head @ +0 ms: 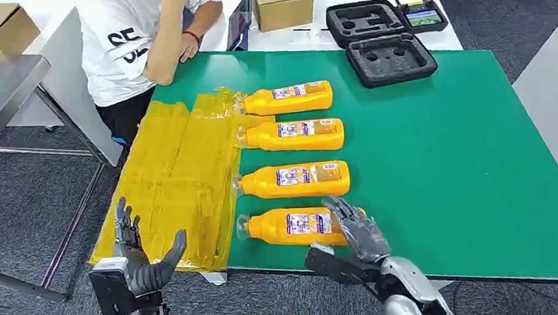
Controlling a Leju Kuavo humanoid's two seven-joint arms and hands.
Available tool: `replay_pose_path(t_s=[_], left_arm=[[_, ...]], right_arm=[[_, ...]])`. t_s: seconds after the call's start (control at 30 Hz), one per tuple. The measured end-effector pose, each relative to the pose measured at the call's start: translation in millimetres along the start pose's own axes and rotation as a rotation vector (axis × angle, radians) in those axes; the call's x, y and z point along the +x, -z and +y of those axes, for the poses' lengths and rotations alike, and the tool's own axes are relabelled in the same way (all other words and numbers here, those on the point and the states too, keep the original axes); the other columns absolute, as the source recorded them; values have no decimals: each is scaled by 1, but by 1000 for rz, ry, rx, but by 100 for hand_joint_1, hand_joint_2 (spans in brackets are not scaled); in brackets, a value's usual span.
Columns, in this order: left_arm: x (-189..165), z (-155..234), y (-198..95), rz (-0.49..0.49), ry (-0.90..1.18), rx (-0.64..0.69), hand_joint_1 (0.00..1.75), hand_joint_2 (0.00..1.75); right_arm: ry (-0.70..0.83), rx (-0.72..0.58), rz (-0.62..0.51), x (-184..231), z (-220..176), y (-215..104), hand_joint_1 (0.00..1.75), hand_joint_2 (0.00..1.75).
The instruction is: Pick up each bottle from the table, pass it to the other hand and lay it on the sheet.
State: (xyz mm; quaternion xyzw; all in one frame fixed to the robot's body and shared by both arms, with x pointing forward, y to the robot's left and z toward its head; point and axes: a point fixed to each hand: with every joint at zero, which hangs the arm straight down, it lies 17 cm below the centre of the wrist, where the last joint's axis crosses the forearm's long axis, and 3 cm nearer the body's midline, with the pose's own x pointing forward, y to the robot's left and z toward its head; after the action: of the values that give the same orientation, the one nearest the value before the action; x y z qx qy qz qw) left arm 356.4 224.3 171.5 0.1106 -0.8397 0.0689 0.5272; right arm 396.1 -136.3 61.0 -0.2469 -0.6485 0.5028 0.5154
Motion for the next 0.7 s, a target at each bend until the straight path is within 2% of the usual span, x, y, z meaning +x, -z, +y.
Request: replay_pose_path(t_s=[0.47,0.7], left_arm=[[-1,-1,-1,5,-3,0,0,175],[-2,-1,0,11,-14,-2,0,175]], right_arm=[[-53,8,34,-13,2,5,0,175],[-58,-11,35,-21,-18,27,0,175]])
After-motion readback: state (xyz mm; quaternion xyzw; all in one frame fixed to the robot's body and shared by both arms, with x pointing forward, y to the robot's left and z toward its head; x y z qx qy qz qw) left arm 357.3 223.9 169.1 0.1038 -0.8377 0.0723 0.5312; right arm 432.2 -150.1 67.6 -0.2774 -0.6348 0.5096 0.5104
